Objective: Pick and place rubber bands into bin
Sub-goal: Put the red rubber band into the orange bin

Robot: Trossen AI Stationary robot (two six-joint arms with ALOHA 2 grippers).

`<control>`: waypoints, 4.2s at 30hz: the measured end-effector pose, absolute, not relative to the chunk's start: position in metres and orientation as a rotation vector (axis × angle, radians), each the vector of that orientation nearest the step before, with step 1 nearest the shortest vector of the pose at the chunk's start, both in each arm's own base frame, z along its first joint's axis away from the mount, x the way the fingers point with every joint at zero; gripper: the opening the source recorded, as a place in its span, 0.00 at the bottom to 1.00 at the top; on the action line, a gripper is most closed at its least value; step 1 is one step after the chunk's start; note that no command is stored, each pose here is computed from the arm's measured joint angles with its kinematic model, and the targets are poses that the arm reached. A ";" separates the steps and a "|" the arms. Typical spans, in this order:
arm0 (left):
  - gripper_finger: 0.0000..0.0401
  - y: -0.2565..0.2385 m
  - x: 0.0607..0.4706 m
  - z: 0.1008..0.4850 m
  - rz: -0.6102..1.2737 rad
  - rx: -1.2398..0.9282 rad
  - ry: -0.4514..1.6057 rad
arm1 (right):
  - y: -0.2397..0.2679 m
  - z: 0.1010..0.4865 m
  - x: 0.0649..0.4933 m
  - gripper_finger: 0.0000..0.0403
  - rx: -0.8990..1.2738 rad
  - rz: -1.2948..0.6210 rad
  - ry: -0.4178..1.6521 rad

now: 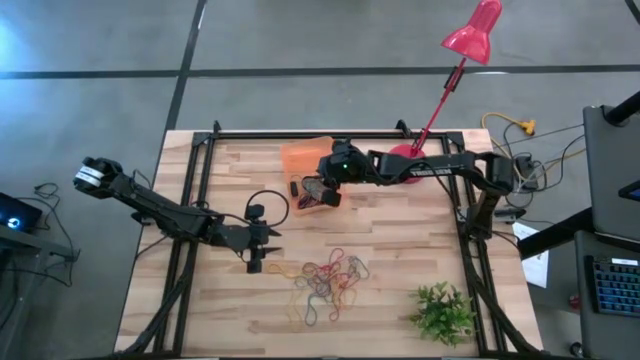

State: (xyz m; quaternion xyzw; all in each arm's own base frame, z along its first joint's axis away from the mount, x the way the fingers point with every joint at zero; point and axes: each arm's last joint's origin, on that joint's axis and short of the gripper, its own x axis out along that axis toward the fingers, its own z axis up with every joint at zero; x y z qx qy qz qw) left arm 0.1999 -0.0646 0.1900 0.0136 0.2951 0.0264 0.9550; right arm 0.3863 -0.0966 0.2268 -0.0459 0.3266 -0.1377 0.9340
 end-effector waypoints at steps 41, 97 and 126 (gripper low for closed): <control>0.40 -0.065 0.200 0.190 0.054 0.028 0.600 | 0.066 0.147 0.323 0.31 0.102 0.062 0.986; 0.40 -0.065 0.200 0.190 0.054 0.027 0.599 | 0.077 0.088 0.312 0.04 0.092 -0.026 0.953; 0.40 -0.065 0.200 0.190 0.054 0.025 0.591 | 0.082 0.195 0.336 0.02 -0.266 -0.117 0.902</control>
